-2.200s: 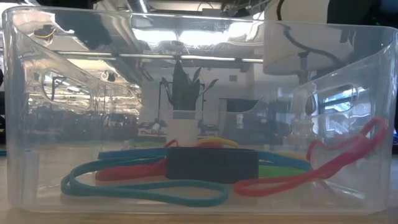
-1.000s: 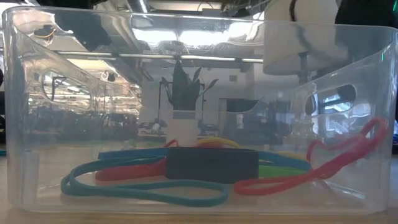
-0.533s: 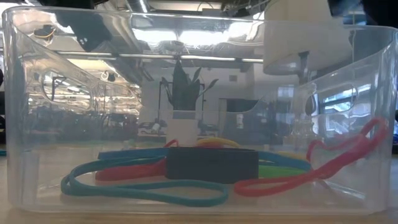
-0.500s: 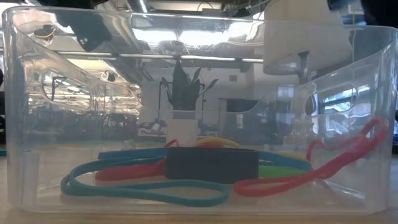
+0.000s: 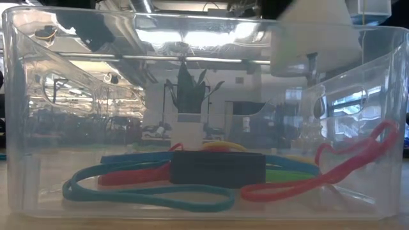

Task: Pick and place rubber bands into bin
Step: Put the green rubber band into the transparent bin, then put the yellow rubber band into the transparent bin

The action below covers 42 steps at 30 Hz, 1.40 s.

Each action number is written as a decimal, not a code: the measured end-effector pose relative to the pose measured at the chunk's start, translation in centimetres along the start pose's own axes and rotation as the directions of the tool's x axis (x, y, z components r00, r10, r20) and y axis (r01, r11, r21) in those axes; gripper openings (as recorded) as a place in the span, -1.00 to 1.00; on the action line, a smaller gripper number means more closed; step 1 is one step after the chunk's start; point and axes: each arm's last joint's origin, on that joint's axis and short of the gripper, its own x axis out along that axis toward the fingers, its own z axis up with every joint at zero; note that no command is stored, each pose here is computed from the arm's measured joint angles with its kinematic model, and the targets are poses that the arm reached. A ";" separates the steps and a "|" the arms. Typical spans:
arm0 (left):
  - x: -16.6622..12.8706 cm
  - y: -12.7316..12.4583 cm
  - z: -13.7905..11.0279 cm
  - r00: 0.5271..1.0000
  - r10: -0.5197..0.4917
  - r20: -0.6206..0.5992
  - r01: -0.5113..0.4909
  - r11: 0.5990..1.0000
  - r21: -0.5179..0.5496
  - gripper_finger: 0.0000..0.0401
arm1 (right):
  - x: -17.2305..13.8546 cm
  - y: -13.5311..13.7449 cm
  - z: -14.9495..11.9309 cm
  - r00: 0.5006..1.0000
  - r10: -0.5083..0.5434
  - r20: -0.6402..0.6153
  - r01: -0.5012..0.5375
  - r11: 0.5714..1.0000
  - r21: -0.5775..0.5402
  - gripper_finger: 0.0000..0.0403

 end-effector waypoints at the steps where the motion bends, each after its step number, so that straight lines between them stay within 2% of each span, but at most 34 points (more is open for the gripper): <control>1: 0.0 0.0 0.0 1.000 0.000 0.000 0.000 1.000 0.000 -0.99 | 0.6 0.9 0.5 1.000 0.010 0.008 -0.010 1.000 -0.001 -1.00; 10: 0.0 -0.1 0.0 1.000 -0.030 -0.007 0.030 0.999 0.027 -0.99 | 5.9 6.3 3.1 0.991 0.118 0.057 -0.117 0.993 -0.027 -1.00; 15: 0.0 -0.1 0.0 0.999 -0.032 -0.007 0.032 0.999 0.027 -0.98 | 7.6 7.6 2.8 0.977 0.211 0.011 -0.211 0.977 -0.014 -1.00; 18: 0.0 -0.1 -0.1 0.999 -0.050 -0.014 0.050 0.998 0.026 -0.97 | 8.1 7.9 2.6 0.974 0.226 0.005 -0.225 0.974 -0.008 -0.97; 27: 0.0 -0.2 -0.1 0.998 -0.057 -0.016 0.057 0.998 0.026 -0.97 | 8.2 8.2 2.3 0.966 0.256 -0.035 -0.255 0.967 0.022 -0.71; 34: 0.0 -0.2 -0.1 0.996 -0.083 -0.022 0.083 0.996 0.017 -0.97 | 8.1 7.9 1.9 0.972 0.226 -0.070 -0.225 0.974 0.024 -0.47; 38: 0.0 -0.2 -0.1 0.996 -0.085 -0.023 0.086 0.996 0.017 -0.97 | 7.8 7.8 1.7 0.974 0.212 -0.079 -0.211 0.977 0.022 -0.46; 42: 0.0 -0.2 -0.1 0.996 -0.085 -0.026 0.085 0.996 0.017 -0.97 | 6.4 7.8 1.1 0.979 0.196 -0.052 -0.197 0.980 -0.025 -0.60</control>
